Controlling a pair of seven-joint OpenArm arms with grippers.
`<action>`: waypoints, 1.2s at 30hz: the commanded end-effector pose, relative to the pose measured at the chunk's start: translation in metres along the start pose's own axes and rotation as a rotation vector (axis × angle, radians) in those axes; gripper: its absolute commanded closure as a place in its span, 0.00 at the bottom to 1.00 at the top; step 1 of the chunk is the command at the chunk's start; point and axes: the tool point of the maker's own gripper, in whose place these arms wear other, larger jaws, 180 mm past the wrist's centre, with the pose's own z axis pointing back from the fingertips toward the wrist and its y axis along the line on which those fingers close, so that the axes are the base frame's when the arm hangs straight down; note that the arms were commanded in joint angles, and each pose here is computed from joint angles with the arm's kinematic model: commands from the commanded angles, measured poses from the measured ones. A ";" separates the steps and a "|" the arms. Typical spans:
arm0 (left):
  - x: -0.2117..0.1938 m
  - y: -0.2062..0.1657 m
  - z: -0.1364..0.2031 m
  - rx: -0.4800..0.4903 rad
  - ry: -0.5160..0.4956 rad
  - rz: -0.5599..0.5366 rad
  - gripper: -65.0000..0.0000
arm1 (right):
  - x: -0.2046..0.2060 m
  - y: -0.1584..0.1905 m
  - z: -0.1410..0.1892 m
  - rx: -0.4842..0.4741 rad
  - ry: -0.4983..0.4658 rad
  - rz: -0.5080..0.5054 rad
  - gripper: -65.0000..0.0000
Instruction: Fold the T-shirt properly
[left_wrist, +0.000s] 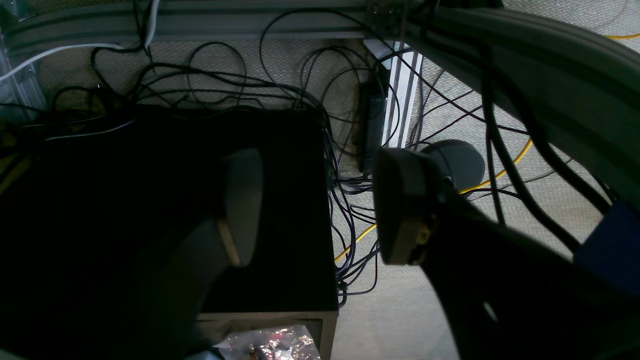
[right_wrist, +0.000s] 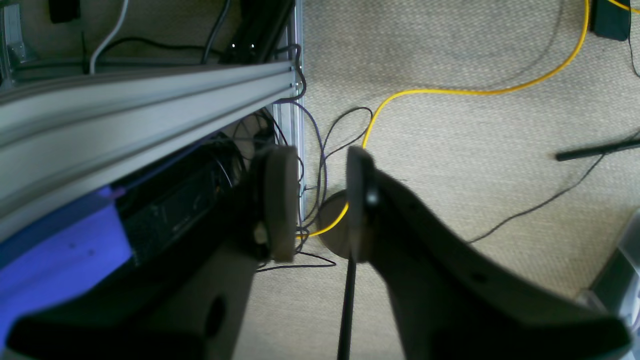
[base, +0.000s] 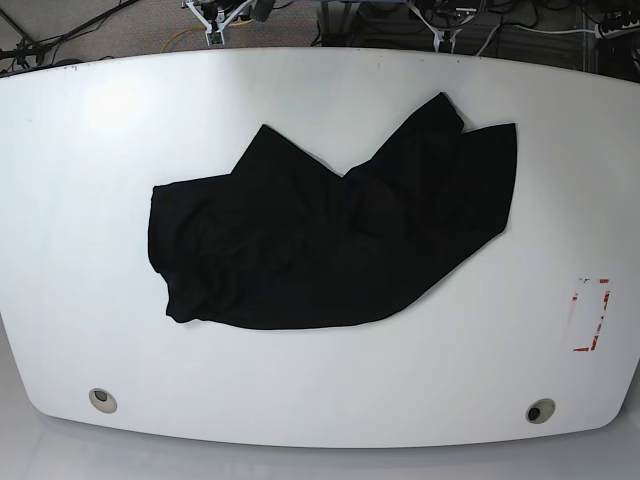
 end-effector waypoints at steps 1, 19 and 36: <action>0.010 0.005 0.001 0.000 -0.047 0.013 0.50 | 0.001 0.001 0.003 0.008 -0.023 -0.009 0.78; -0.001 0.000 0.002 -0.001 -0.046 -0.004 0.50 | -0.007 0.014 -0.001 0.021 -0.002 -0.014 0.76; -0.018 0.016 0.022 0.018 -0.208 -0.025 0.51 | -0.008 0.017 0.016 -0.001 -0.084 0.025 0.76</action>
